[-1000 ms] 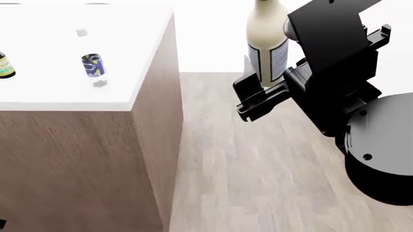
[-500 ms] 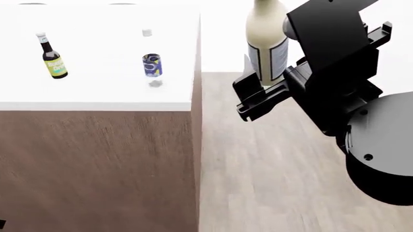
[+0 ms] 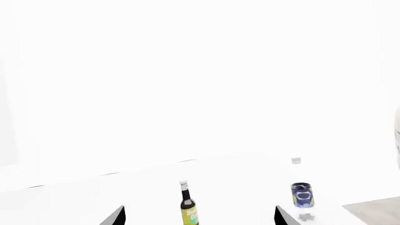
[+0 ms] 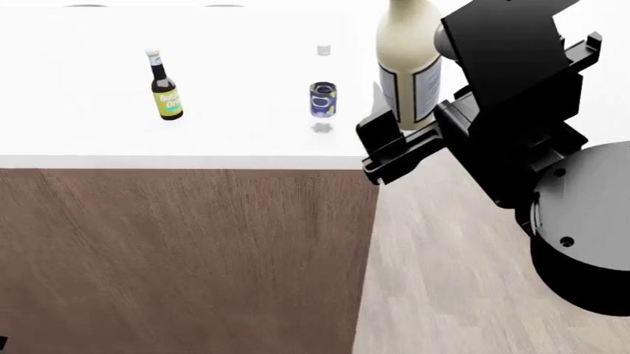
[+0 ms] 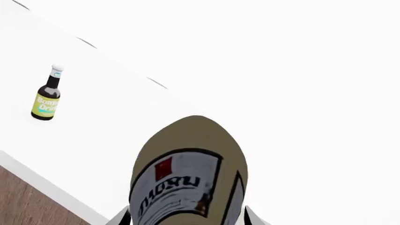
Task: Move the drinks to the dining counter.
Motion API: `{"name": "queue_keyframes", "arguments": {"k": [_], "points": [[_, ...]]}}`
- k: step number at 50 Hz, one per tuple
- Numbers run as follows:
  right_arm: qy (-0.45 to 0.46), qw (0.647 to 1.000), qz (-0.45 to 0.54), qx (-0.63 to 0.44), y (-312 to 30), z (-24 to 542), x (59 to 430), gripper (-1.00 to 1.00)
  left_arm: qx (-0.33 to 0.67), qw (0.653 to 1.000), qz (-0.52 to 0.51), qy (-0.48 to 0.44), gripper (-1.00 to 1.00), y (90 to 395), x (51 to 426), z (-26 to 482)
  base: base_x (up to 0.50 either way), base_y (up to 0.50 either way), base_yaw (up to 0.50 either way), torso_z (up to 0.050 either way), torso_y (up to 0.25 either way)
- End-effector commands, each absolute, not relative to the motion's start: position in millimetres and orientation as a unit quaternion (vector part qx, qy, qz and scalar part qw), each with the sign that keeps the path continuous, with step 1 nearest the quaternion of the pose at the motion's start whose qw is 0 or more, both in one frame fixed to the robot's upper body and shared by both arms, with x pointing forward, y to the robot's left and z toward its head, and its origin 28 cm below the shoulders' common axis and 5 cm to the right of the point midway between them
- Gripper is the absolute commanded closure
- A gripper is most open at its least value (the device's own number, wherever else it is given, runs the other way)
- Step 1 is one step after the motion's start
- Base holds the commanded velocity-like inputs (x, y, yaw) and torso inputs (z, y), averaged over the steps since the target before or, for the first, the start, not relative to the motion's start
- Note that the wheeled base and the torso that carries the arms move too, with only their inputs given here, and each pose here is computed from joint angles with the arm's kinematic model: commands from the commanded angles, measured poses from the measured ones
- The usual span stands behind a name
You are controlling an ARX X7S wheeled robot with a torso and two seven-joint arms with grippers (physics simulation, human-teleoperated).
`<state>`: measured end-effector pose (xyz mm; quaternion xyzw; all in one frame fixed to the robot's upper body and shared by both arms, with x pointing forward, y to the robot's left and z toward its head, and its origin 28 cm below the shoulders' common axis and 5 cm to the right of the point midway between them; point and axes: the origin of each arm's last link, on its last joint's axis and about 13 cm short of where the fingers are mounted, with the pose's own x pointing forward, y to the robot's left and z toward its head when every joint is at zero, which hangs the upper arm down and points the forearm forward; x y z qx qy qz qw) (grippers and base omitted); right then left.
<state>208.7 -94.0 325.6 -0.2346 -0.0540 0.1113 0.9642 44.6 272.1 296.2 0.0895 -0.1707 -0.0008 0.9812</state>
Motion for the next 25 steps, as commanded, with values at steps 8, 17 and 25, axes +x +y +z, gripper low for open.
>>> {"name": "queue_keyframes", "arguments": {"k": [8, 17, 25], "points": [[-0.074, 0.961, 0.107, -0.243, -93.9, 331.3, 210.1, 1.00, 0.091, 0.981, -0.001, -0.172, -1.00, 271.9, 44.0, 297.3, 0.00, 0.50, 0.00, 0.000, 0.001], [-0.073, 0.961, 0.107, -0.243, -94.0, 330.6, 210.3, 1.00, 0.092, 0.981, -0.001, -0.171, -1.00, 272.0, 44.8, 296.5, 0.00, 0.50, 0.00, 0.001, 0.000], [-0.072, 0.961, 0.108, -0.245, -94.1, 328.8, 209.8, 1.00, 0.092, 0.981, 0.000, -0.170, -1.00, 272.1, 45.0, 296.1, 0.00, 0.50, 0.00, 0.000, 0.001]]}}
